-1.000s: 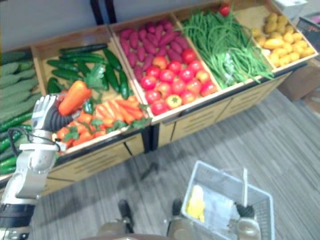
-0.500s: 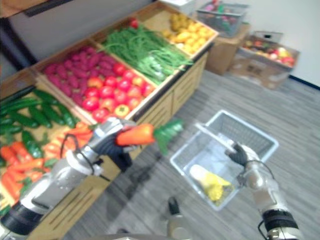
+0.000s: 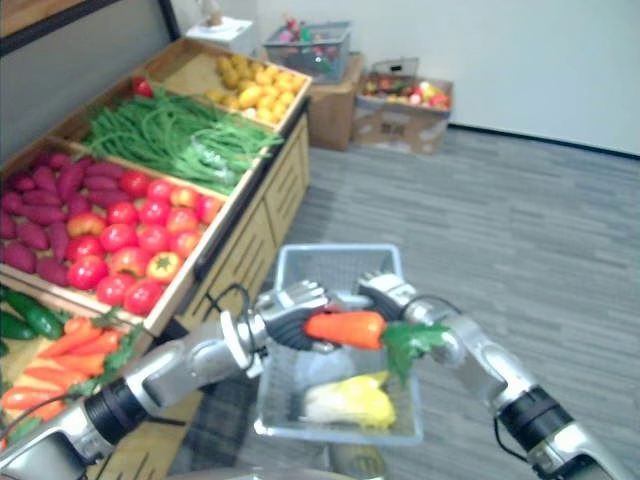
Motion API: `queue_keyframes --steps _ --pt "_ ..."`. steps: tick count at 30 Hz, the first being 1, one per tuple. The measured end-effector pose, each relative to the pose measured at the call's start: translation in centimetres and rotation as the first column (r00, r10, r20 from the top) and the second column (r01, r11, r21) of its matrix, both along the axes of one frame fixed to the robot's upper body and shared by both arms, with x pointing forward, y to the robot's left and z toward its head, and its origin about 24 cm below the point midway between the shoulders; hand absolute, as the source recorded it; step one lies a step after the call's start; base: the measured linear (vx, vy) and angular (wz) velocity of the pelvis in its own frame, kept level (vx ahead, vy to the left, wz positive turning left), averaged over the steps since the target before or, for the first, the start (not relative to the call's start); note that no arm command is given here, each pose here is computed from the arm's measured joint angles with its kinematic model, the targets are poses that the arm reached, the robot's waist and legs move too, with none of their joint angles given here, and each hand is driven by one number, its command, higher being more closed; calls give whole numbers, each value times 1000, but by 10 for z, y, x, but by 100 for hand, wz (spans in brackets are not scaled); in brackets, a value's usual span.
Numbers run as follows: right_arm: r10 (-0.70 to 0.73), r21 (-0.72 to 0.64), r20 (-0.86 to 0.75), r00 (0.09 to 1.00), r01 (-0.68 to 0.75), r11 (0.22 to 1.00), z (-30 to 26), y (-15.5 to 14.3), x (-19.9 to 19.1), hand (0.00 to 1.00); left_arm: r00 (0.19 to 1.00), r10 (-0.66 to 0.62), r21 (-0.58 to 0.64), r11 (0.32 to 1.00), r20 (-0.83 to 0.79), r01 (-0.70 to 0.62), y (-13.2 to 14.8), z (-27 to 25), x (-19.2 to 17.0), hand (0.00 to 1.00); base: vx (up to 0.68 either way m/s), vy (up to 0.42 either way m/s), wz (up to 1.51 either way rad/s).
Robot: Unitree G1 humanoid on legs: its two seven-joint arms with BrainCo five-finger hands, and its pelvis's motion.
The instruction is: Pick vegetable in the basket
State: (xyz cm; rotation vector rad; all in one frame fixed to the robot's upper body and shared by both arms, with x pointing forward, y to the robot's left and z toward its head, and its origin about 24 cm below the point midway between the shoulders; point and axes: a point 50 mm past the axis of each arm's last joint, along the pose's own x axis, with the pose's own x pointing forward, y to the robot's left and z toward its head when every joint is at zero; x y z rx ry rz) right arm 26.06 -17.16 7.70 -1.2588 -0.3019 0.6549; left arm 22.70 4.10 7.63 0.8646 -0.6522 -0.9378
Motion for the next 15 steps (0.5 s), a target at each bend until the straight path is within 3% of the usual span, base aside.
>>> queue_keyframes --steps 5,15 --pt "-1 -8 14 1000 1 1000 6 -1 3 100 999 -11 30 999 -49 13 -17 -19 -2 100 -12 25 -6" --pt "50 99 29 998 -53 994 25 13 5 100 991 91 264 962 -95 -63 -24 -70 10 100 0 0 0"
